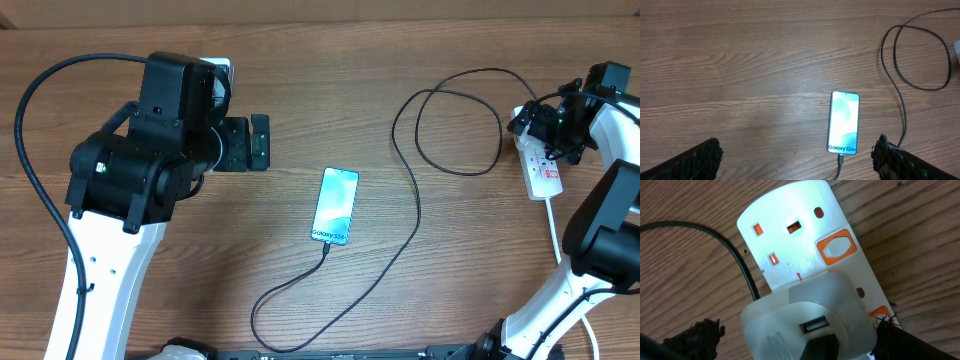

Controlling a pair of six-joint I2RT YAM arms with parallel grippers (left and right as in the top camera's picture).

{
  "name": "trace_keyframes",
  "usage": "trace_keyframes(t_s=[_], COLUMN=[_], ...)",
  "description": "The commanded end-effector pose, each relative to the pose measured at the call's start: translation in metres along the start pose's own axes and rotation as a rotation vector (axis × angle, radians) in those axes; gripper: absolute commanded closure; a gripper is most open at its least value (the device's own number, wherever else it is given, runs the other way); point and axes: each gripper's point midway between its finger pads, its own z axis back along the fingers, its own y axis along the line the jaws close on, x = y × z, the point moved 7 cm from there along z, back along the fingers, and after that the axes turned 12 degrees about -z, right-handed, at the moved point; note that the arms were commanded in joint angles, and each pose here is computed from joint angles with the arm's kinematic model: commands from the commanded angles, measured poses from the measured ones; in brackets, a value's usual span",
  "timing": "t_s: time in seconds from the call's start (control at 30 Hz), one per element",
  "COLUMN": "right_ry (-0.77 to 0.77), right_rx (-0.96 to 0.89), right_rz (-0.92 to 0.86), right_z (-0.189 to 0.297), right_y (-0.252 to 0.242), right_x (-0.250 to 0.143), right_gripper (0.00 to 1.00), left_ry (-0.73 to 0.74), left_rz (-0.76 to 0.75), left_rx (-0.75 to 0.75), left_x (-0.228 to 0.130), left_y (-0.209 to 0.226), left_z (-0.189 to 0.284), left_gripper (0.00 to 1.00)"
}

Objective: Plug charger to phone and switch on socket
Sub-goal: 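Lower the right gripper onto the orange switch beside the charger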

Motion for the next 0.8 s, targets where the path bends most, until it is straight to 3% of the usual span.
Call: trace_keyframes(t_s=[0.0,0.77], right_ry=[-0.002,0.035], right_rx=[0.009,0.066], right_rz=[0.008,0.028], right_z=[-0.0003,-0.0001], right_y=[-0.0003,0.0049], right_x=[0.0001,-0.0052], right_gripper=[0.0,0.0], left_ry=[-0.036,-0.036], left_rz=[-0.018,-0.018], left_rx=[0.011,0.011], left_x=[0.0039,0.0039], left_y=[0.001,0.001], left_z=[0.0102,0.0102], left_gripper=[0.0,0.0])
